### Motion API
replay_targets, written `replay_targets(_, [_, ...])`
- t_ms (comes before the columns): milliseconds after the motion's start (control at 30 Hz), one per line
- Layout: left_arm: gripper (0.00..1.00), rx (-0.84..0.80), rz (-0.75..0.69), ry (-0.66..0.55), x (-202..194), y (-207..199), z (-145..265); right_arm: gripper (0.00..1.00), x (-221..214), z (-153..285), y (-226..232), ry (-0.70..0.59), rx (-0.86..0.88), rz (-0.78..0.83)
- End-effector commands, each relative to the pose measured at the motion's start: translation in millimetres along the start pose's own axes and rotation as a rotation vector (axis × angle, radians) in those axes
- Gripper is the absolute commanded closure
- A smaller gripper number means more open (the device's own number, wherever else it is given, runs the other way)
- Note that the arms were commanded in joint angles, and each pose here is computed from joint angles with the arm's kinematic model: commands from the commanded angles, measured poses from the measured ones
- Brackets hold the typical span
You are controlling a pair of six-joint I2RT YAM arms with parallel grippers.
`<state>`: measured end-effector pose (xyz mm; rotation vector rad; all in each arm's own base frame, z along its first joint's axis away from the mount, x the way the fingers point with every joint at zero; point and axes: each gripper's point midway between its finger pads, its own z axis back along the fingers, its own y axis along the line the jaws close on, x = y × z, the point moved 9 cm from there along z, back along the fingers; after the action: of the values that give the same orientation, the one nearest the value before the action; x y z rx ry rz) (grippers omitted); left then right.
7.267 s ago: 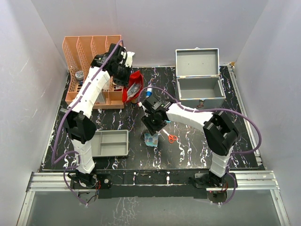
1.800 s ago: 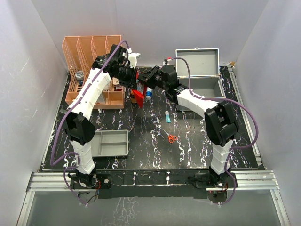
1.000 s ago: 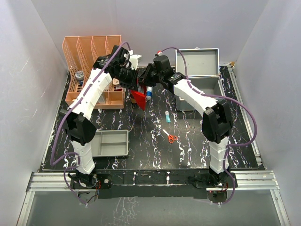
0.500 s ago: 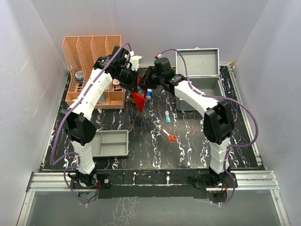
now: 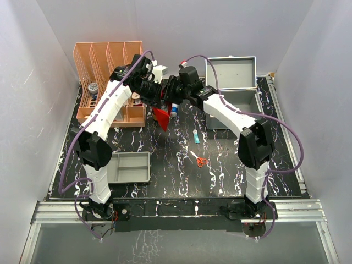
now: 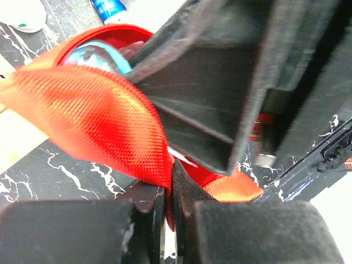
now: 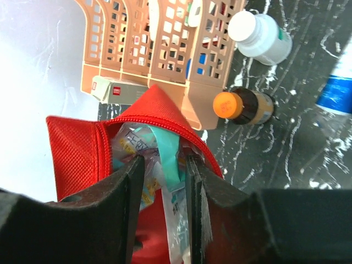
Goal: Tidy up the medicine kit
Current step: Place the medical item at the medicine pouch.
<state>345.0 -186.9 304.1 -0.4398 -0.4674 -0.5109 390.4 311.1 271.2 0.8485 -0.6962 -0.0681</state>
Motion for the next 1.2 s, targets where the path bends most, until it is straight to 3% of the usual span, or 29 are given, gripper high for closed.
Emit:
replay_targets(0, [1.00,-0.030,-0.036,-0.028,0.3,-7.6,10.2,0.66,25.2,56.8,20.0,-0.132,-0.020,0.077])
replay_targets(200, [1.00,-0.056,-0.050,-0.014,0.7,-7.5,5.7,0.67,42.1,110.3,14.3,-0.238,-0.095,0.089])
replay_targets(367, [1.00,-0.067,-0.057,-0.023,8.7,-6.9,0.2,0.72,41.5,114.9,8.2,-0.216,-0.130,0.112])
replay_targets(600, [1.00,-0.056,-0.056,-0.025,14.5,-4.5,-5.0,0.89,34.9,101.1,23.2,-0.146,-0.092,0.138])
replay_targets(700, [1.00,-0.055,-0.052,-0.028,15.6,-4.0,-6.2,0.89,19.7,81.0,22.5,-0.083,-0.122,0.157])
replay_targets(1167, [1.00,-0.100,-0.049,-0.022,15.5,-9.0,-2.8,0.89,14.3,21.6,0.0,-0.064,-0.206,0.189])
